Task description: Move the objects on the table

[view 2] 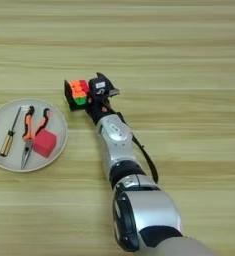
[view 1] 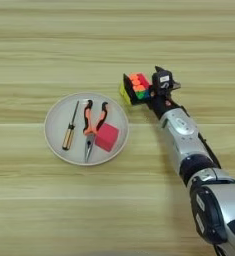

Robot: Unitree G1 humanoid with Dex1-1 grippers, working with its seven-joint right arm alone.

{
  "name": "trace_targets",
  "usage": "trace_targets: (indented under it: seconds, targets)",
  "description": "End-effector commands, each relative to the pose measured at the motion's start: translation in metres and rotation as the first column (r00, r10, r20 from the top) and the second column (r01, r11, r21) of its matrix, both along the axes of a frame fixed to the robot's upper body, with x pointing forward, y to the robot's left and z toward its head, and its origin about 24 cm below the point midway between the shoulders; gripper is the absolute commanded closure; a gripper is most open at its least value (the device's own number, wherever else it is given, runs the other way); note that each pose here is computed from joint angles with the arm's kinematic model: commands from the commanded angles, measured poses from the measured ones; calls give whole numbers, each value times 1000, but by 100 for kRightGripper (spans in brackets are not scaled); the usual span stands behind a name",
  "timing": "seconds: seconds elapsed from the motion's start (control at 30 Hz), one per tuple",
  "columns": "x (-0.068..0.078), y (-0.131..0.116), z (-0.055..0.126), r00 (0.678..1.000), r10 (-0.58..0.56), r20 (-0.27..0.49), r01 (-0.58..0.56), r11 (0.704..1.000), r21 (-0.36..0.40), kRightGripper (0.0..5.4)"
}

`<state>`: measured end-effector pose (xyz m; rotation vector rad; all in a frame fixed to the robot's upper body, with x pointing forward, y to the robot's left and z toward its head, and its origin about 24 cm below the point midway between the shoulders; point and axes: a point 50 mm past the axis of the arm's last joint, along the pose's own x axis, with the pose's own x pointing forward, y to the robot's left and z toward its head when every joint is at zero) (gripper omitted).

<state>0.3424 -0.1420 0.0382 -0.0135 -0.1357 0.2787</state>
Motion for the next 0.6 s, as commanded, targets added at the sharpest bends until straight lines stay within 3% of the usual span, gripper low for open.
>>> trace_targets:
  seconds: [0.03, 0.4, 0.6]
  targets:
    - [17, 5, 45, 982, 16, 187, -13, 1000, -19, 6]
    - [2, 21, 55, 928, 153, 339, -154, 988, -26, 6]
    - [-1, 23, 59, 914, 144, 379, -155, 988, -2, 6]
